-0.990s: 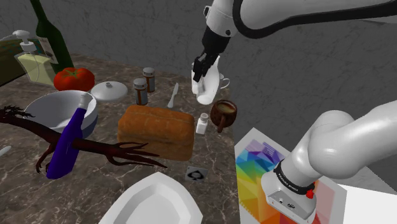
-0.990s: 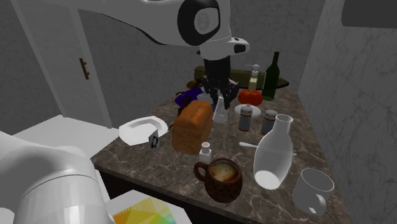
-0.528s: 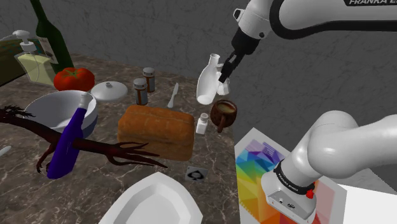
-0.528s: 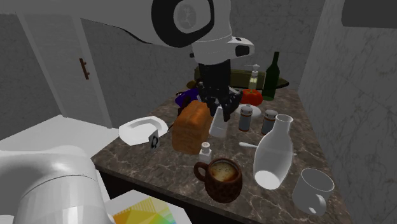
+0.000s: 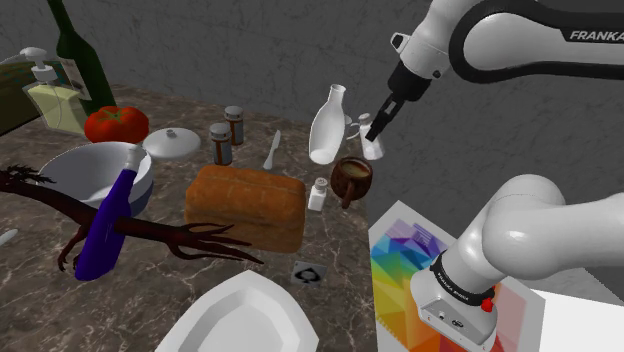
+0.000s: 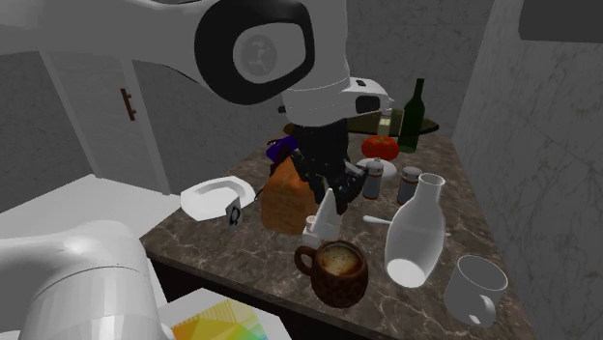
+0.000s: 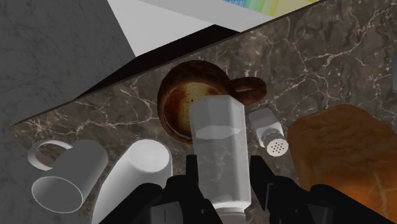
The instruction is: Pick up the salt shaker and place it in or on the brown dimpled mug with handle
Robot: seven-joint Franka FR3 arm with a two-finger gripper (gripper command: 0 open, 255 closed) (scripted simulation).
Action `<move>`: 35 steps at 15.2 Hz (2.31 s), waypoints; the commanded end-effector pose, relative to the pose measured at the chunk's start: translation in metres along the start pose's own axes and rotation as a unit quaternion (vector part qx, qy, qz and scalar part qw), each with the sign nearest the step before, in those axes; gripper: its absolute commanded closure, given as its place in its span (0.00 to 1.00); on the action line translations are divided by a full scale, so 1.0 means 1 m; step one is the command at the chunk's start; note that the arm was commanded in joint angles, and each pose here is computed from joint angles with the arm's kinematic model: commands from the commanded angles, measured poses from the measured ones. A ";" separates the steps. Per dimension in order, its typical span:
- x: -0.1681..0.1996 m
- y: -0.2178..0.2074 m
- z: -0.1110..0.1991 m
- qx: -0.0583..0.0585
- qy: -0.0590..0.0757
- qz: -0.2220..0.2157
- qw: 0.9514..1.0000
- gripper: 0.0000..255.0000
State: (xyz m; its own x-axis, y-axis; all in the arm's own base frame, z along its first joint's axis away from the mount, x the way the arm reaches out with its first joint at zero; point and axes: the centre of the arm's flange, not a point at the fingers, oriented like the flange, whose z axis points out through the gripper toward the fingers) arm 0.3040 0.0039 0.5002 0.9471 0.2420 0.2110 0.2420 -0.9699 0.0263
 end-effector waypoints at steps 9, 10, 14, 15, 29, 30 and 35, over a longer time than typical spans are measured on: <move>-0.011 -0.002 0.051 0.000 0.000 0.000 1.000 1.00; -0.012 -0.002 0.056 0.000 0.000 0.000 1.000 1.00; -0.013 -0.002 0.061 0.000 0.000 0.000 1.000 1.00; -0.013 -0.002 0.061 0.000 0.000 0.000 1.000 1.00; -0.013 -0.002 0.011 0.000 0.000 0.000 1.000 0.00; -0.013 -0.002 0.011 0.000 0.000 0.000 1.000 0.00; -0.013 -0.002 0.011 0.000 0.000 0.000 1.000 0.00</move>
State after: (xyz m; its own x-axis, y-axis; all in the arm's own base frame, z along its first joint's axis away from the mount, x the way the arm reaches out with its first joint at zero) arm 0.2933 0.0029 0.4864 0.9469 0.2421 0.2115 0.2421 -0.9699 0.0265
